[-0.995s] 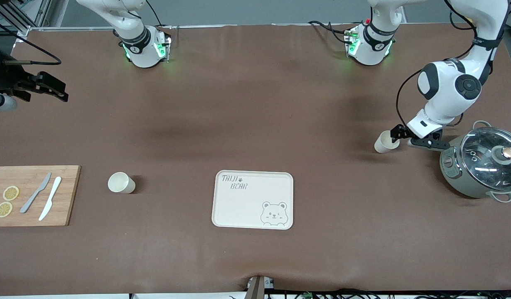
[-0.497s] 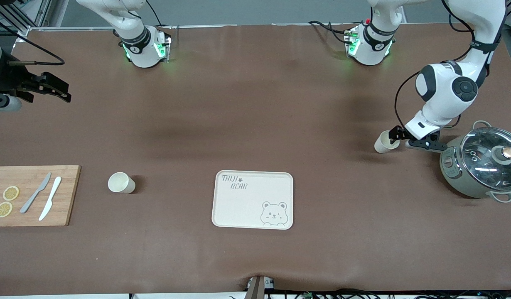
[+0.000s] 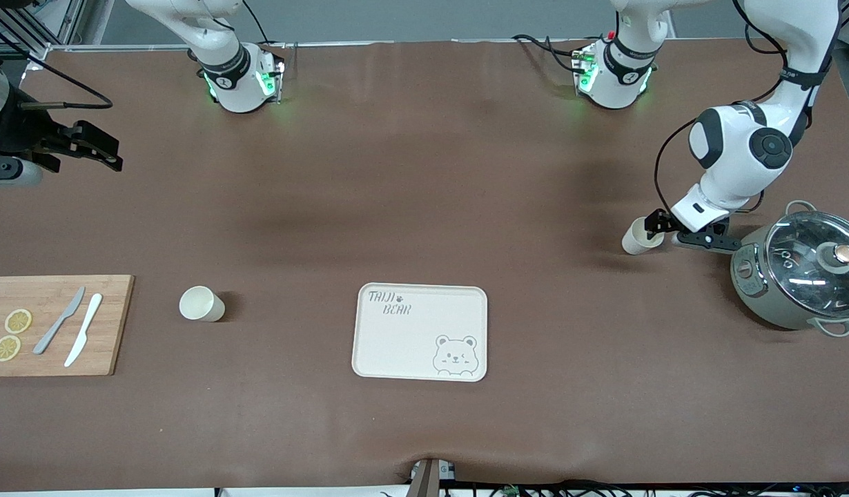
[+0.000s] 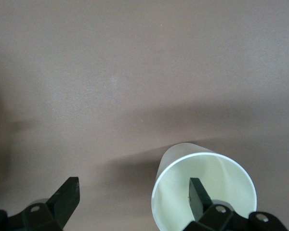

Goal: Place white IKEA cup upright on tray with both arms
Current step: 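Close the left gripper on the cup rim and lift it, then carry the white cup with the left gripper toward the bear tray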

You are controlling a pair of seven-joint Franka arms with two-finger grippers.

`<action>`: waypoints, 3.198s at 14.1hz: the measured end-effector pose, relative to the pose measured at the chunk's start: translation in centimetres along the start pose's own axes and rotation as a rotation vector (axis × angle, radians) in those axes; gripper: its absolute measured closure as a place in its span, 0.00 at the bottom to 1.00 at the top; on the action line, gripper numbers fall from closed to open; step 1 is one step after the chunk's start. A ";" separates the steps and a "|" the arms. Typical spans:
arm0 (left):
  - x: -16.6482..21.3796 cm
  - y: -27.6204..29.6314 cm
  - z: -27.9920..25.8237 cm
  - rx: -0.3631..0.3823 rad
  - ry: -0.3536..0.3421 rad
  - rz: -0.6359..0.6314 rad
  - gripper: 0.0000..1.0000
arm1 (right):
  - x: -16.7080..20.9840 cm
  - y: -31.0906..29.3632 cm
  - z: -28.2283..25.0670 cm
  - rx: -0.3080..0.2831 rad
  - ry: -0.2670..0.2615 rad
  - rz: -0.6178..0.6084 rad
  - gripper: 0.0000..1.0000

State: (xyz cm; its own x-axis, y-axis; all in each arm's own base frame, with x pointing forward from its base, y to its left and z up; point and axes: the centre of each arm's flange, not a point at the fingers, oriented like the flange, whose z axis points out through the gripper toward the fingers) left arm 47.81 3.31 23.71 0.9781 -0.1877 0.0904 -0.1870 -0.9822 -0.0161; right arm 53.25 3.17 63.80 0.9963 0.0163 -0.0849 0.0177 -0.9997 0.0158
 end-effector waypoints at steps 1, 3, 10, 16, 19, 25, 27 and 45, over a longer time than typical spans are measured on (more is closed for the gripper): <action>0.0 0.0 0.1 0.000 -0.001 0.000 0.00 | 0.0 0.0 0.0 0.000 0.003 0.000 0.00; 0.0 0.0 0.1 -0.001 -0.003 0.000 0.00 | 0.1 0.0 -0.1 0.000 0.011 0.000 0.00; -0.1 0.0 0.2 0.000 0.001 0.000 0.43 | 0.3 -0.1 -0.2 0.001 0.024 -0.002 0.00; 0.1 0.7 0.3 0.000 0.017 0.004 0.92 | 0.4 -0.1 -0.2 0.001 0.030 -0.002 0.00; 0.0 0.5 0.3 0.002 0.024 0.000 0.93 | 0.4 -0.2 -0.2 0.001 0.030 -0.003 0.00; 0.3 0.5 0.1 0.005 0.039 -0.021 0.93 | 0.4 -0.2 -0.1 0.001 0.029 -0.003 0.00; 1.7 1.0 -0.8 0.008 0.073 -0.035 0.95 | 0.4 -0.2 -0.1 0.001 0.029 -0.003 0.00; 16.1 16.3 -19.6 -0.080 -0.003 -0.158 0.95 | 0.5 -0.1 0.0 0.002 0.026 -0.002 0.00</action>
State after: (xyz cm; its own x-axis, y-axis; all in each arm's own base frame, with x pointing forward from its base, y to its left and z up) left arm 58.72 -15.67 44.41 0.9961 -0.0307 0.0825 -0.0371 -0.9963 0.0774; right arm 53.74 3.30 63.78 0.9981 0.0191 -0.0587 0.0199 -0.9997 0.0140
